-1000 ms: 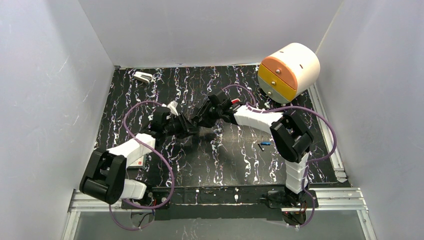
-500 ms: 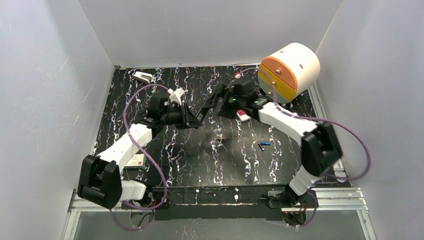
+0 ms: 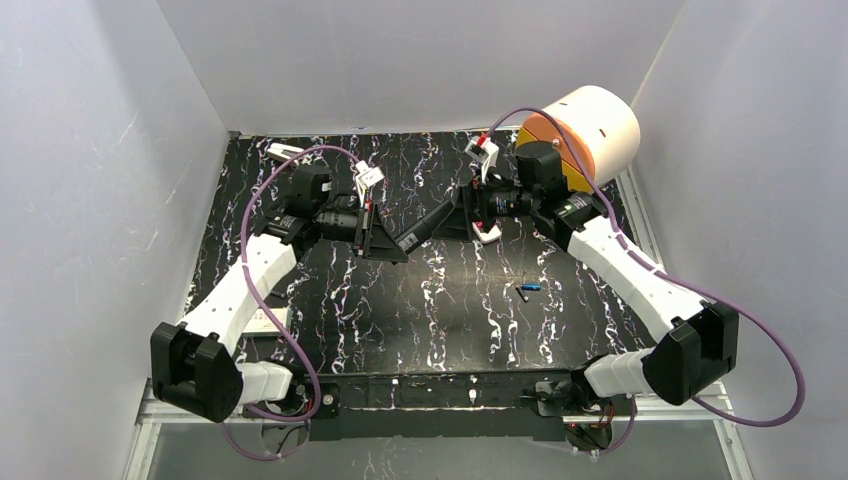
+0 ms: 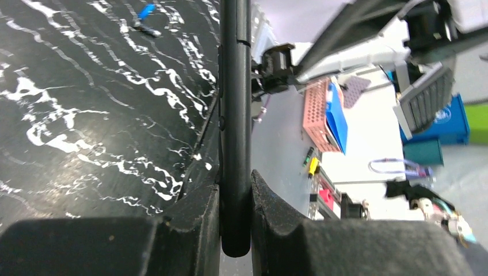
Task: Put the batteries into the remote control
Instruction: Adjust the remote control.
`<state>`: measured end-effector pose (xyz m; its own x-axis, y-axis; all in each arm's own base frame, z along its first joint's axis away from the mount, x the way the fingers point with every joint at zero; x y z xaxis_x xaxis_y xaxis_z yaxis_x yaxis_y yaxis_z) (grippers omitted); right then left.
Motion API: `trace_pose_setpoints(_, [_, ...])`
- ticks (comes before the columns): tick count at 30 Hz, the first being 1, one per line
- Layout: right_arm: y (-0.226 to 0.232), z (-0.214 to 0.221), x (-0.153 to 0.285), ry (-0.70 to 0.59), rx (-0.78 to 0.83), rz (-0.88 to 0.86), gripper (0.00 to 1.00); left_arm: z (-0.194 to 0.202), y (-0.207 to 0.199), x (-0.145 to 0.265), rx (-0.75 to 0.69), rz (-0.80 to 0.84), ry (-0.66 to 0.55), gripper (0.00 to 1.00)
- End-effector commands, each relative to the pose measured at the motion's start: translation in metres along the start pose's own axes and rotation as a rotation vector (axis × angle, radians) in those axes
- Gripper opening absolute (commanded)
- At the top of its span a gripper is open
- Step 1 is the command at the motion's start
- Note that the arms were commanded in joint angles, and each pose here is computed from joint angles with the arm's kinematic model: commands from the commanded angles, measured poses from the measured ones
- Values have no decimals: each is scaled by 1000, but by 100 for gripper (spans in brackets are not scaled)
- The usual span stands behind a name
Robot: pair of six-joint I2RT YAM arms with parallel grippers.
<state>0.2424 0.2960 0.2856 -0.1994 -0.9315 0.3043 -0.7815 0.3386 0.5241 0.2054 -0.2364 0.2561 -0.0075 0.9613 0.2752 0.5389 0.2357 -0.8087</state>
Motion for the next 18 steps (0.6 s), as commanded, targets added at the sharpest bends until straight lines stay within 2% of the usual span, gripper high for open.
trace_pose_setpoints(1, [22,1,7,64,118,-134,89,6,-54,15,-184,194,20,0])
trace_pose_setpoints(7, [40,-10,11,40,148,-223,85,17,-67,22,-254,234,37,0])
trace_pose_setpoints(12, [70,-25,20,-17,160,-362,82,21,-66,23,-259,238,44,0])
trace_pose_setpoints(16, [84,-35,26,-45,162,-414,83,23,-65,23,-257,239,48,0])
trace_pose_setpoints(18, [83,-37,24,-48,133,-416,80,23,-65,23,-259,241,48,0])
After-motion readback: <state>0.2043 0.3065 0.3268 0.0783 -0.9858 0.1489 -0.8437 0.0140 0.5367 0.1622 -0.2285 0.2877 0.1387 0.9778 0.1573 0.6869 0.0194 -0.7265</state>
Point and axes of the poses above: each gripper's point midway between its finger pads, its own x axis back along the fingers, its own y axis along the line the jaws close on, z = x × y, the point moved 1 cm from there along x, back along the fingers, and after that the axes turned 2 degrees about x, right-handed, at the moved point
